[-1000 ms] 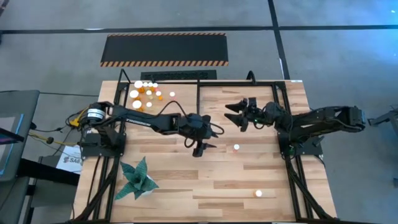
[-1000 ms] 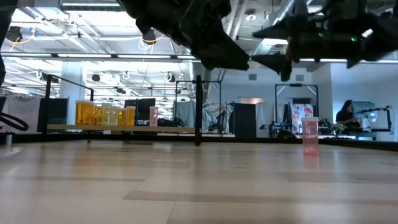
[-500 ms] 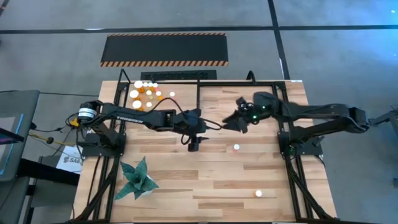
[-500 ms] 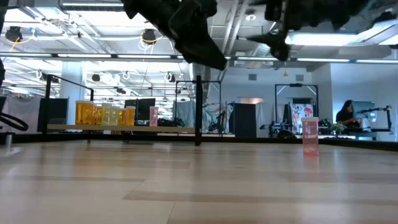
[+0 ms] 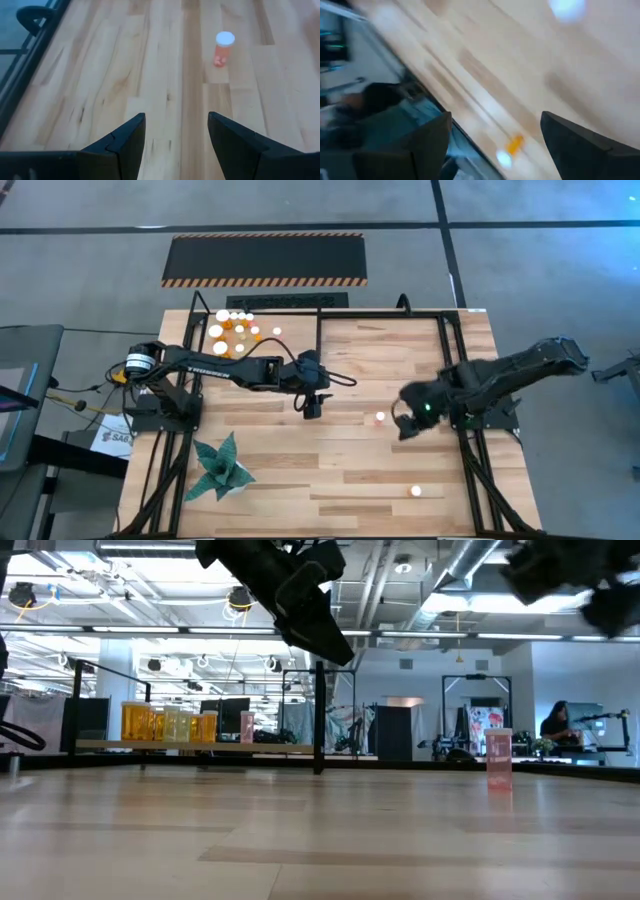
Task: Pick and place medicine bottles onto shelf by color
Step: Put the small orange pill bottle aligned with the other orange pill bottle on the shelf
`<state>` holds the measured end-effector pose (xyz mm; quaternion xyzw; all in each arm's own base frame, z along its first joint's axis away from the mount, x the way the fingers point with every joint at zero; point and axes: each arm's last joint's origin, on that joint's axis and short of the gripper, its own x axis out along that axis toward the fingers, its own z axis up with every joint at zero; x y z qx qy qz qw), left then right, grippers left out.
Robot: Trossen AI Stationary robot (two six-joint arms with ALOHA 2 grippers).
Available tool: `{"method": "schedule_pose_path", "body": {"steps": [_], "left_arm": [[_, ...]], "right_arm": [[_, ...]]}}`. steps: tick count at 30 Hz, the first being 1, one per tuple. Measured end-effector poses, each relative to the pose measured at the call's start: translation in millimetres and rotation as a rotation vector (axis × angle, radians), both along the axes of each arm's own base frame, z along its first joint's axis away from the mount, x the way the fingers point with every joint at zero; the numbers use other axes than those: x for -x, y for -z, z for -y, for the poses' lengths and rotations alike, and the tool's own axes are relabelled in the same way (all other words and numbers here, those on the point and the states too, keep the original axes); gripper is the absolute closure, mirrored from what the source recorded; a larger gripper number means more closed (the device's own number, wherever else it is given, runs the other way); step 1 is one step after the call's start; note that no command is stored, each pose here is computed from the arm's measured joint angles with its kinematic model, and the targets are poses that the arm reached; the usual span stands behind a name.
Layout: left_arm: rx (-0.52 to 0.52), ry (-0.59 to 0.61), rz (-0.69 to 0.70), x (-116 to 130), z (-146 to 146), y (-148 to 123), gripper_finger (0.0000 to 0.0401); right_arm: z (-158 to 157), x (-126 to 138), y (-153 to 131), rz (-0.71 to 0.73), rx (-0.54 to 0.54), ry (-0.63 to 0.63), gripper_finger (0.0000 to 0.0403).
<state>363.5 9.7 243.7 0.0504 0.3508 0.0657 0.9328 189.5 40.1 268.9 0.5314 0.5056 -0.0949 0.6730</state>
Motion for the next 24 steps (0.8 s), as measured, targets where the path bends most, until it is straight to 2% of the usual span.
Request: {"method": "schedule_pose_path", "body": {"steps": [3, 7, 13, 16, 24], "left_arm": [[-0.008, -0.002, 0.001, 0, 0, 0, 0.0197], [-0.029, -0.021, -0.001, 0, -1, 0, 0.0197], [-0.059, -0.051, -0.009, 1, -2, 0, 0.0197], [-0.069, -0.042, -0.012, 1, -2, 0, 0.0197], [-0.074, -0.037, -0.019, 1, -2, 1, 0.0197]], "right_arm": [[-21, 9, 7, -0.158, -0.031, 0.039, 0.0076], [-46, 11, 17, -0.292, -0.069, 0.058, 0.0076], [-74, 8, 33, -0.524, -0.203, 0.053, 0.0076], [-86, 2, 43, -0.567, -0.210, 0.024, 0.0076], [-105, -18, 67, -0.551, -0.216, -0.065, 0.0076]]}}
